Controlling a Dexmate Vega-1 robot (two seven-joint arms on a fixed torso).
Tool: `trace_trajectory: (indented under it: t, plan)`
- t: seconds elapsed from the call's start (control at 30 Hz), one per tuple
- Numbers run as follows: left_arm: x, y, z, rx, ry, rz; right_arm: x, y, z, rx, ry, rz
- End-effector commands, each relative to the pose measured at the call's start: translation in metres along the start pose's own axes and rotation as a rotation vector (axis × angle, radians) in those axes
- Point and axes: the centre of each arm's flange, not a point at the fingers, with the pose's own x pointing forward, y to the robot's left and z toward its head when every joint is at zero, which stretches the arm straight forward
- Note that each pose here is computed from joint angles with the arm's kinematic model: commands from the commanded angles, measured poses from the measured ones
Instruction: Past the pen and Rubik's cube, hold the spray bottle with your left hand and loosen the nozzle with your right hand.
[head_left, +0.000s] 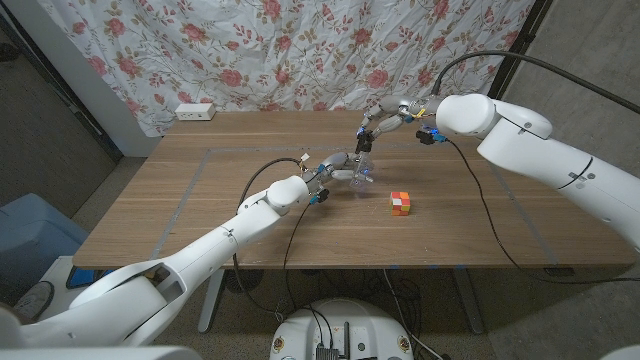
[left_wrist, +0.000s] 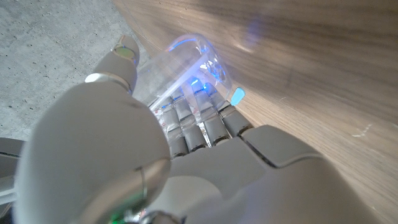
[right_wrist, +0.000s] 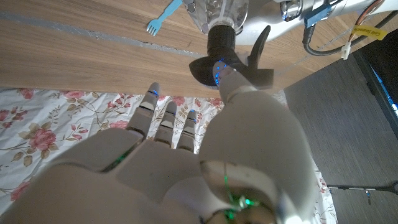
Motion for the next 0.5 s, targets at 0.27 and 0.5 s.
trace_trajectory:
  t: [0.27, 0.5]
  plan:
    - [0.0061, 0.0019, 0.0009, 0.001, -0.005, 0.001, -0.0073, -0.0072, -0.0020, 0.004, -0.005, -0.037]
    - [0.0075, 0.0039, 0.0018, 0.004, -0.007, 0.007, -0.0104, -0.0121, -0.0032, 0.008, -0.014, -0.048]
